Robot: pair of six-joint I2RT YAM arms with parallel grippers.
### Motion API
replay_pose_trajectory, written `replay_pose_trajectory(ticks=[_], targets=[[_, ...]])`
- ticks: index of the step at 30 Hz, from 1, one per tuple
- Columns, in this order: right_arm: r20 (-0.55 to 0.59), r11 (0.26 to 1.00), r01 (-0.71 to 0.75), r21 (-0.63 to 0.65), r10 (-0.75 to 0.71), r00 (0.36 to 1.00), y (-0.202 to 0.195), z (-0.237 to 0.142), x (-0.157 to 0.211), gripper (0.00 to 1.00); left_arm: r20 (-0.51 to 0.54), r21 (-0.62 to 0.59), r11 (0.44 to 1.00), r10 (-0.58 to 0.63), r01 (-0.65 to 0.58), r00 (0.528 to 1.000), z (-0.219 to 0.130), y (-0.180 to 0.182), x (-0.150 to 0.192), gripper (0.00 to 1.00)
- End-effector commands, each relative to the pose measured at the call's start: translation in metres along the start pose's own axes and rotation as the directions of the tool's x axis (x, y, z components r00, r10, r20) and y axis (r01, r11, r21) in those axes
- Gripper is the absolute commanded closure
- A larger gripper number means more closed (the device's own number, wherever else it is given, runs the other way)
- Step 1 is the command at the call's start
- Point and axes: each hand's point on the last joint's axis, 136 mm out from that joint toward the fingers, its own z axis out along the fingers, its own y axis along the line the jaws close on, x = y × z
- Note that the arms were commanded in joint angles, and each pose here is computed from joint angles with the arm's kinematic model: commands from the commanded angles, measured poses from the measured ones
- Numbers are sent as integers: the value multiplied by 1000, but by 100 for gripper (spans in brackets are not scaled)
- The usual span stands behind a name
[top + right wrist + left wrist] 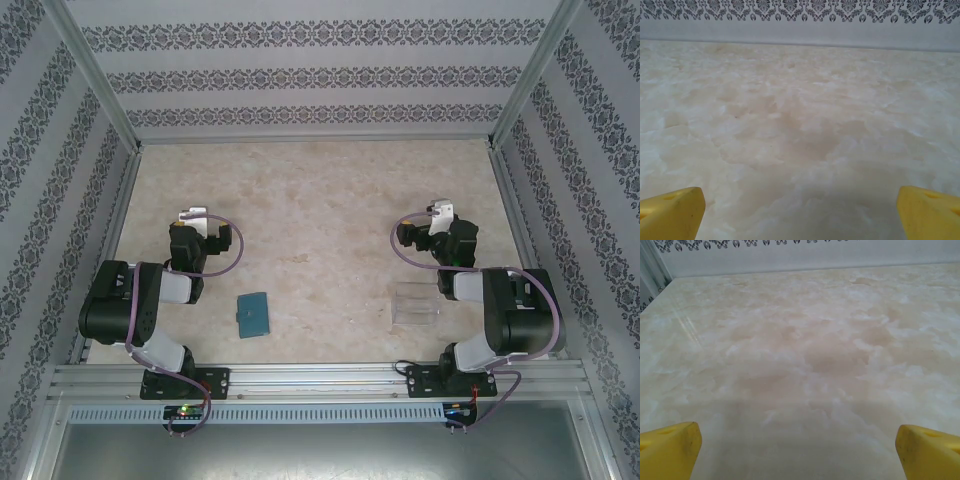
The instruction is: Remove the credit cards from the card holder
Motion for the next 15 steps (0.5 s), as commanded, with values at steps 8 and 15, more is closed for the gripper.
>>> replay_pose_trajectory(ticks=[8, 15], targets=[[31, 999, 25, -26, -24, 999, 4, -1, -5, 2, 5, -9, 1000, -18, 18, 1000, 2, 1, -4, 0], [31, 999, 25, -28, -24, 999, 4, -1, -5, 2, 5, -9, 1000, -19, 19, 1000, 2, 1, -4, 0]])
